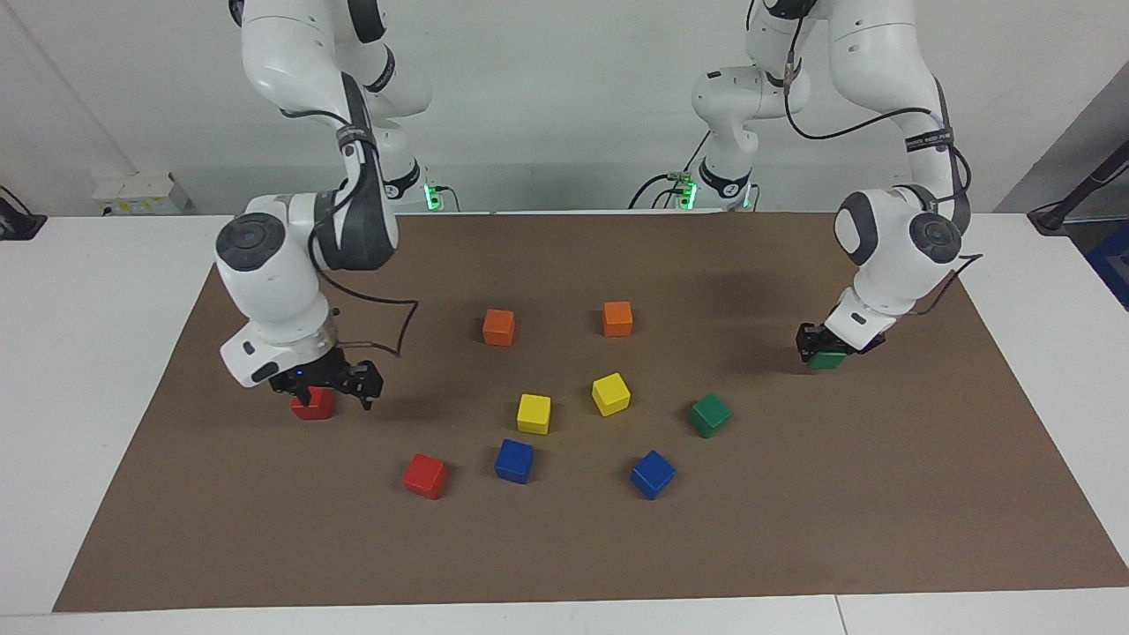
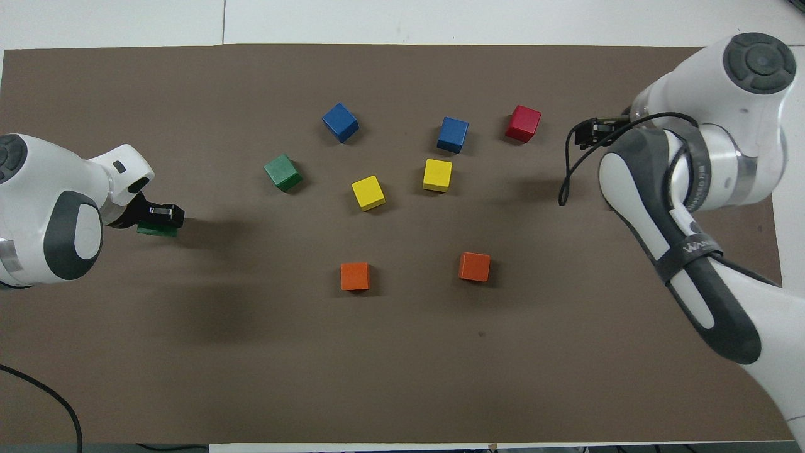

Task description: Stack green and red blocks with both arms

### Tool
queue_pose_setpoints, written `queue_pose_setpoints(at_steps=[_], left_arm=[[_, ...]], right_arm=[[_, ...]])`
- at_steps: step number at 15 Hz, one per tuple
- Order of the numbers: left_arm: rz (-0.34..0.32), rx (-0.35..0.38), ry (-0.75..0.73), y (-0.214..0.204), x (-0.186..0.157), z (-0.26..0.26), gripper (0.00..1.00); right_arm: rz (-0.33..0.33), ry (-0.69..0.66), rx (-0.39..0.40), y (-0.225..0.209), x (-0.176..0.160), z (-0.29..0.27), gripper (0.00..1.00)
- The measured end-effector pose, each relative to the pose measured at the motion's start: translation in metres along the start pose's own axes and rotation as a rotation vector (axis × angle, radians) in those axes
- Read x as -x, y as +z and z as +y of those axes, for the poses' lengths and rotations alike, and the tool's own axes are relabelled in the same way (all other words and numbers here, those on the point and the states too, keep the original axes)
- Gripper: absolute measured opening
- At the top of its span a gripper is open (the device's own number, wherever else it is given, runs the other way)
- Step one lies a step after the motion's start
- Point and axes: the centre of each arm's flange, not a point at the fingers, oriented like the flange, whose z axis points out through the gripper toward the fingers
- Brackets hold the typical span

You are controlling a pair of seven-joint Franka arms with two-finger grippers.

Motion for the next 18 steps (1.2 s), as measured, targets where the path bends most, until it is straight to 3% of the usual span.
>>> queue_pose_setpoints(at_steps=[3, 8, 9, 13, 15, 18], left_arm=[[0.010, -0.005, 0.004, 0.016, -0.010, -0.002, 0.56], [0.017, -0.006, -0.005, 0.030, -0.012, -0.008, 0.56], [0.018, -0.006, -0.005, 0.030, -0.012, -0.008, 0.60], [0.025, -0.005, -0.016, 0.007, -0.023, -0.009, 1.00], [0.045, 0.007, -0.137, -0.038, -0.046, 0.008, 1.00], [0.096, 0.030, -0.329, -0.073, -0.086, 0.114, 1.00]], right_arm=[[-0.009, 0.151, 0.007, 0.019, -0.017, -0.050, 1.00], [0.013, 0.183, 0.002, 0.051, -0.048, -0.089, 1.00], [0.017, 0.182, 0.001, 0.055, -0.051, -0.093, 1.00], [0.030, 0.180, -0.003, 0.068, -0.060, -0.098, 1.00], [0.051, 0.179, -0.014, 0.074, -0.063, -0.101, 1.00], [0.075, 0.177, -0.026, 0.084, -0.065, -0.103, 1.00]])
